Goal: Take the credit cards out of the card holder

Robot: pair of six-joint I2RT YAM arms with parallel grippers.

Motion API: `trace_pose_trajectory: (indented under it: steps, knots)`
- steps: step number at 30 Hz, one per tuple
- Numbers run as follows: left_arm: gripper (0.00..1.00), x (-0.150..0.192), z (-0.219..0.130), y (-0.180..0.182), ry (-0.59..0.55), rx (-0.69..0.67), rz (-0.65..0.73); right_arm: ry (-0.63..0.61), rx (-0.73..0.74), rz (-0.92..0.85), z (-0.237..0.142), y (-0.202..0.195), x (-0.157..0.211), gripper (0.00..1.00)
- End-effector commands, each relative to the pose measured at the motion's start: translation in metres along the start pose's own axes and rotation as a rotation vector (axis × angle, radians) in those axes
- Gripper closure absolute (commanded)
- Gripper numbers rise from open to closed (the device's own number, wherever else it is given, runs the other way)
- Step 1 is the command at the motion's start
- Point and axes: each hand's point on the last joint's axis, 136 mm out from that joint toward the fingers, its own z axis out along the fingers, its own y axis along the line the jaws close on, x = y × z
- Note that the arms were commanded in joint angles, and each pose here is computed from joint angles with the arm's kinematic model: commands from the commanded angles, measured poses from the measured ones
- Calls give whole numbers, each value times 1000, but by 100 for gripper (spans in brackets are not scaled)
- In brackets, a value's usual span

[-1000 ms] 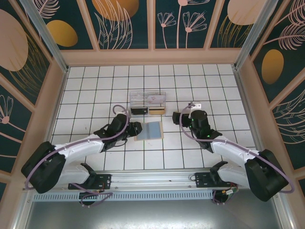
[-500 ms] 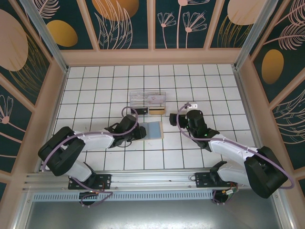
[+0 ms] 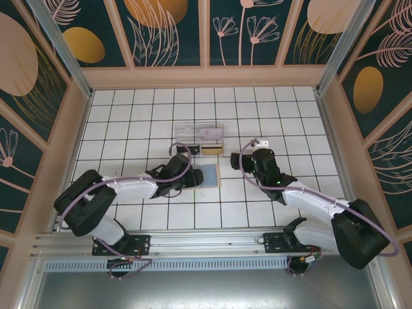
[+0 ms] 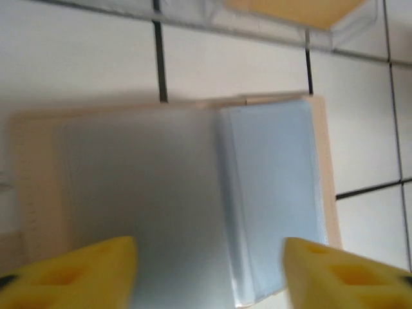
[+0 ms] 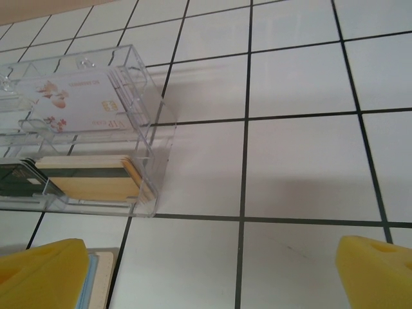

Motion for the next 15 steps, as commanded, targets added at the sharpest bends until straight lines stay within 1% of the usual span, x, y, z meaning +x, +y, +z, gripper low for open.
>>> trace_pose_trajectory:
  steps: [1, 3, 4, 7, 11, 15]
  knots:
    - [17, -24, -24, 14, -124, -103, 5, -66, 40, 19, -8, -4, -20, 1]
    - [4, -41, -40, 24, -209, -178, 5, -92, 78, 13, -12, -11, -26, 1]
    - [1, -49, -48, 30, -250, -216, 7, -105, 95, 10, -15, -14, -30, 1]
    - [1, -77, -78, 46, -399, -342, 17, -158, 156, -4, -24, -26, -45, 1]
    - [1, -106, -114, 62, -570, -448, 30, -249, 229, -20, -37, -44, -65, 1]
    - [1, -126, -144, 95, -730, -600, 35, -320, 268, -32, -45, -55, -78, 1]
